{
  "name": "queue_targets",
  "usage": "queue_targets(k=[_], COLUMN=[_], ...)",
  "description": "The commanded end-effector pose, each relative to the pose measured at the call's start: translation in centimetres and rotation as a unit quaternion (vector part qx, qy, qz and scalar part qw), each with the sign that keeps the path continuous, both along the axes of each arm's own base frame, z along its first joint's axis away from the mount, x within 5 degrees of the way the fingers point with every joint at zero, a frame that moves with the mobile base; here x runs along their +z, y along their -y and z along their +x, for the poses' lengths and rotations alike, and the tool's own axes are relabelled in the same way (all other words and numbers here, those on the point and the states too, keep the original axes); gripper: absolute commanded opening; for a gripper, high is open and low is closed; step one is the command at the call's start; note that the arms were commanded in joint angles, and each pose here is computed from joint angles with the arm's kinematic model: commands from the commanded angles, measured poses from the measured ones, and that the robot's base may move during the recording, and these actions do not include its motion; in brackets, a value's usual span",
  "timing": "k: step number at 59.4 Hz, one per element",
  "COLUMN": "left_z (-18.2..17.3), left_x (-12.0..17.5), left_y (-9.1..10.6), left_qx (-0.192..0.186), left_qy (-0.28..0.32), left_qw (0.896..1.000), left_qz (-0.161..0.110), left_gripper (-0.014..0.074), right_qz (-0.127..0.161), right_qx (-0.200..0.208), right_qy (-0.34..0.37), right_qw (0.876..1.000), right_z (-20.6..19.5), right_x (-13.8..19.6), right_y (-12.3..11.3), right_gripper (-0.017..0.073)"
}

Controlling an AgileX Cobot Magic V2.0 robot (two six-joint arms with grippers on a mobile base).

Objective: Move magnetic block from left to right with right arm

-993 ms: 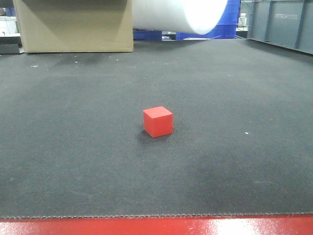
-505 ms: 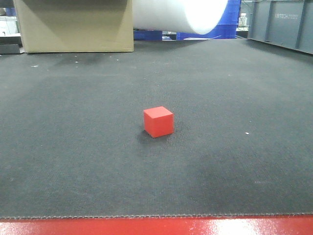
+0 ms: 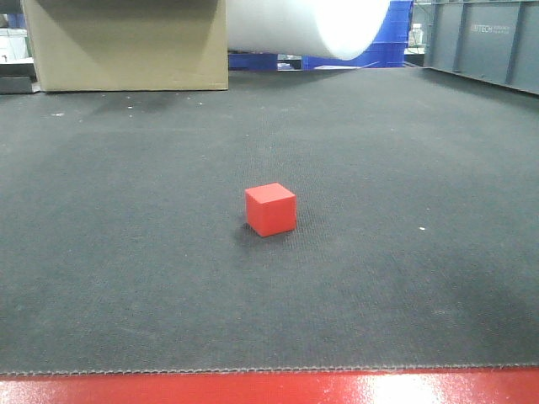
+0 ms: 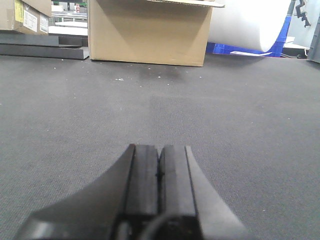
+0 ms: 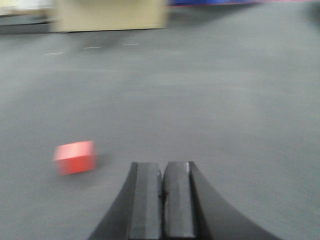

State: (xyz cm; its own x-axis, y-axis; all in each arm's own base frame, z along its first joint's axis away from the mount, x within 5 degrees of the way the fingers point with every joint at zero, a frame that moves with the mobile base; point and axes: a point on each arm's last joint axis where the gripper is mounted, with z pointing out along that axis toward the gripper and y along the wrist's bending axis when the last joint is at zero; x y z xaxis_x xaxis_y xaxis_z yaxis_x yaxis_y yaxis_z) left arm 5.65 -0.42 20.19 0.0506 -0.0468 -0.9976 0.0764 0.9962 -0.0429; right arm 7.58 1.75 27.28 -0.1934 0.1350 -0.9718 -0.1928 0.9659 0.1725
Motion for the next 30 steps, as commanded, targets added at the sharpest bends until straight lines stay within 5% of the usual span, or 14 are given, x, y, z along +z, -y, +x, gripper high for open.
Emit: queue_targets(k=[1,13,30], left_z=[-0.1,-0.1,-0.1], left_x=[0.5,0.5,0.5], left_y=[0.0,0.0,0.0], left_qx=[0.000,0.000,0.000], left_qy=[0.045,0.045,0.045], left_qw=[0.999,0.999,0.999], left_qz=[-0.005,-0.005,-0.005], left_gripper=[-0.0116,-0.0116,-0.0116], right_qz=[0.001,-0.002,-0.003], right_qx=[-0.051,-0.135,-0.166], right_qy=[0.081,0.122,0.131], right_qw=[0.995,0.983,0.977], right_z=[0.0,-1.6,-2.1], right_x=[-0.1,-4.0,-6.6], right_y=[0.8,2.0,2.4], right_gripper=[0.0048,0.0048,0.0048])
